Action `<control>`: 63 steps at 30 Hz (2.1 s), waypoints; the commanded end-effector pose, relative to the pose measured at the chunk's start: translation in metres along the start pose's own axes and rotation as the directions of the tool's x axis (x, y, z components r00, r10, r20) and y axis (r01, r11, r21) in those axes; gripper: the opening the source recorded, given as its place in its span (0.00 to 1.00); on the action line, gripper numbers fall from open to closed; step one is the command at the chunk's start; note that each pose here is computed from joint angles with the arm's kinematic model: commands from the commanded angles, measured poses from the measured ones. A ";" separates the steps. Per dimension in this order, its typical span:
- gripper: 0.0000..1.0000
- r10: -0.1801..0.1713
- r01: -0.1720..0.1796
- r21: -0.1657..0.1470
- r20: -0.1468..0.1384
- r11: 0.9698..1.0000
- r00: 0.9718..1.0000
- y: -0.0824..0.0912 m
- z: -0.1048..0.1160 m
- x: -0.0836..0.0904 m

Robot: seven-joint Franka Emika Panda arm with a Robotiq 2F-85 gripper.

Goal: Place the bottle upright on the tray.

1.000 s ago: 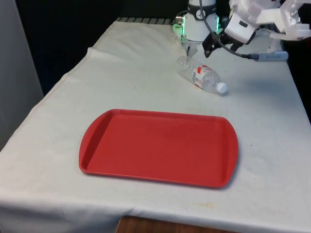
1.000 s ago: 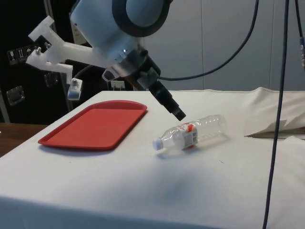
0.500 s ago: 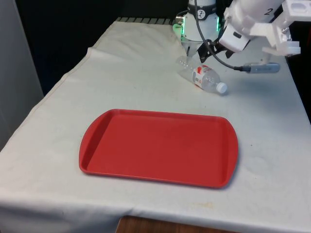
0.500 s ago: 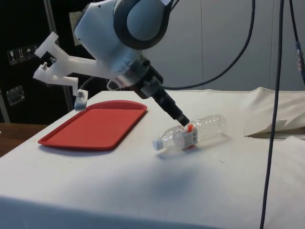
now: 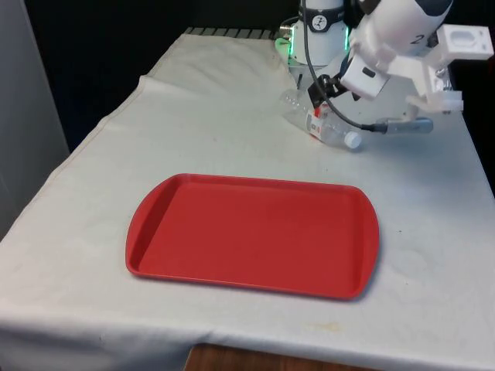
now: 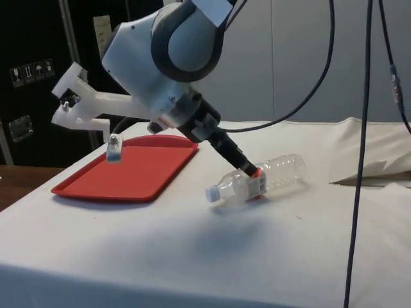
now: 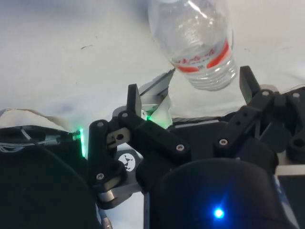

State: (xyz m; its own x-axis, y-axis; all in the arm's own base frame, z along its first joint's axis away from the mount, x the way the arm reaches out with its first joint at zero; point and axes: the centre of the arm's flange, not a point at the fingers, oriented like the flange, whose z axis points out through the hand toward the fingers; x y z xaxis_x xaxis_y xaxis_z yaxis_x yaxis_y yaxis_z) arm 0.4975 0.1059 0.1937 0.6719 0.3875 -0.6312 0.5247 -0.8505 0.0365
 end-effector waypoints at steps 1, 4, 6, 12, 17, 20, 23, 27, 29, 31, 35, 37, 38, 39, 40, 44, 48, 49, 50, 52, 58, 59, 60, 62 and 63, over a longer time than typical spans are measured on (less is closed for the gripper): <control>1.00 -0.006 0.006 -0.002 0.020 1.000 1.000 0.001 0.003 0.003; 1.00 -0.012 0.012 -0.001 0.043 1.000 0.999 0.002 0.008 0.008; 1.00 -0.016 0.016 0.000 0.055 1.000 0.998 0.002 0.010 0.010; 1.00 -0.035 0.034 0.007 0.084 0.999 0.996 0.002 0.018 0.017; 1.00 -0.051 0.050 0.012 0.106 0.999 0.993 0.002 0.021 0.019; 1.00 -0.060 0.059 0.010 0.117 0.998 0.991 0.002 0.023 0.020; 1.00 -0.070 0.069 0.006 0.131 0.998 0.989 0.002 0.026 0.021; 1.00 -0.081 0.082 0.000 0.152 0.997 0.985 0.002 0.028 0.022; 1.00 -0.087 0.089 -0.005 0.164 0.996 0.983 0.002 0.029 0.023; 1.00 -0.093 0.096 -0.009 0.173 0.995 0.981 0.003 0.030 0.024; 1.00 -0.103 0.108 -0.015 0.196 0.994 0.975 0.004 0.032 0.026; 1.00 -0.107 0.113 -0.017 0.206 0.993 0.973 0.005 0.033 0.028; 1.00 -0.111 0.118 -0.018 0.211 0.993 0.971 0.005 0.034 0.029; 1.00 -0.113 0.120 -0.019 0.216 0.993 0.970 0.005 0.034 0.029; 1.00 -0.116 0.123 -0.020 0.219 0.992 0.969 0.005 0.033 0.030; 1.00 -0.125 0.133 -0.020 0.234 0.991 0.964 0.006 0.036 0.034; 1.00 -0.133 0.141 -0.019 0.239 0.990 0.962 0.005 0.037 0.038; 1.00 -0.135 0.143 -0.017 0.239 0.990 0.962 0.005 0.039 0.041; 1.00 -0.135 0.143 -0.016 0.237 0.990 0.962 0.005 0.039 0.042; 1.00 -0.136 0.143 -0.016 0.237 0.990 0.962 0.005 0.040 0.043; 1.00 -0.142 0.149 -0.012 0.229 0.989 0.963 0.005 0.044 0.050; 1.00 -0.142 0.149 -0.012 0.228 0.989 0.963 0.005 0.045 0.051; 1.00 -0.139 0.145 -0.011 0.233 0.989 0.963 0.004 0.045 0.049; 1.00 -0.143 0.150 -0.011 0.227 0.989 0.963 0.005 0.046 0.052; 1.00 -0.144 0.150 -0.011 0.225 0.989 0.964 0.005 0.047 0.053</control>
State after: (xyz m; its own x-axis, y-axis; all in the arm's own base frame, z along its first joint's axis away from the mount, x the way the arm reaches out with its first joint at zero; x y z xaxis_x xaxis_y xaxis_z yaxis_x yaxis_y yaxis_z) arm 0.5094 0.1058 0.1259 0.4522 0.4103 -0.7920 0.6228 -0.7809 -0.0490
